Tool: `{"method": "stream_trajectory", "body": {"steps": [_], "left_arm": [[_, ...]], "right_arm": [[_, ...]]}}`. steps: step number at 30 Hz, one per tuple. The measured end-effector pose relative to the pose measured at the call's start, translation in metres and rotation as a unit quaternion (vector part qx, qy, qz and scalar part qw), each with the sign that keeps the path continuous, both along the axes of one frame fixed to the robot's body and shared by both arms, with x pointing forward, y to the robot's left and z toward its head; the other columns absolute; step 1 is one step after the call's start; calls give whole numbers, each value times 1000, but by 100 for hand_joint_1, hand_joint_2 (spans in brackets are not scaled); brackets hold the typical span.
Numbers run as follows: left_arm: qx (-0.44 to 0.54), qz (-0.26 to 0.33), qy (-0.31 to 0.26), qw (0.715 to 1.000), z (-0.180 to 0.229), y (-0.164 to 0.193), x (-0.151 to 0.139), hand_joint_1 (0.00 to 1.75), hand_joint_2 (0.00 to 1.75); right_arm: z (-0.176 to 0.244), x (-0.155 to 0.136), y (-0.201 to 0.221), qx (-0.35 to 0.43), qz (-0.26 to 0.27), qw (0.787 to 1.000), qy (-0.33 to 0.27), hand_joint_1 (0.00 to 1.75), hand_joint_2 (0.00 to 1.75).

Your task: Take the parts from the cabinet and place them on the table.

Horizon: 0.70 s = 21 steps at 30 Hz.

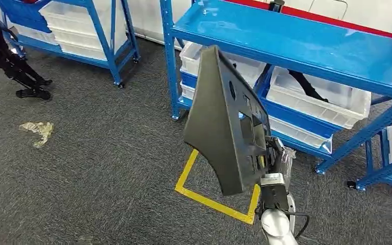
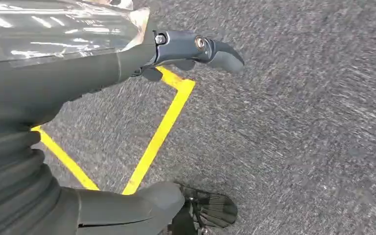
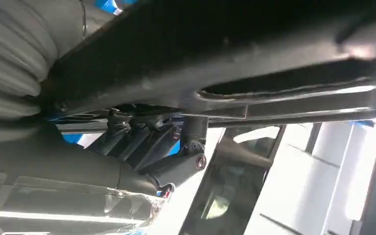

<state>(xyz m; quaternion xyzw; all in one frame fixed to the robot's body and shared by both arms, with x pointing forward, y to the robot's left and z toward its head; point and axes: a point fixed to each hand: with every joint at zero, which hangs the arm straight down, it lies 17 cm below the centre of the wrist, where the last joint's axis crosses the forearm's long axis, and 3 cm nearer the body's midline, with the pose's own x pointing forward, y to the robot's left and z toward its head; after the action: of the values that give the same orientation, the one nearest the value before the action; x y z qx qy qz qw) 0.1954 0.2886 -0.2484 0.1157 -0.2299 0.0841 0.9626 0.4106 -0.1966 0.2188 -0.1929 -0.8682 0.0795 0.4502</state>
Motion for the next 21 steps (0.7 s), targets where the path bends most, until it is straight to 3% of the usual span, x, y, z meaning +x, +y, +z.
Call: {"method": "stream_trajectory", "body": {"steps": [21], "left_arm": [[7,-16,-6,1000,3,-6,9,0,175]], "right_arm": [[4,3,6,-6,2,1000,-4,175,175]]}}
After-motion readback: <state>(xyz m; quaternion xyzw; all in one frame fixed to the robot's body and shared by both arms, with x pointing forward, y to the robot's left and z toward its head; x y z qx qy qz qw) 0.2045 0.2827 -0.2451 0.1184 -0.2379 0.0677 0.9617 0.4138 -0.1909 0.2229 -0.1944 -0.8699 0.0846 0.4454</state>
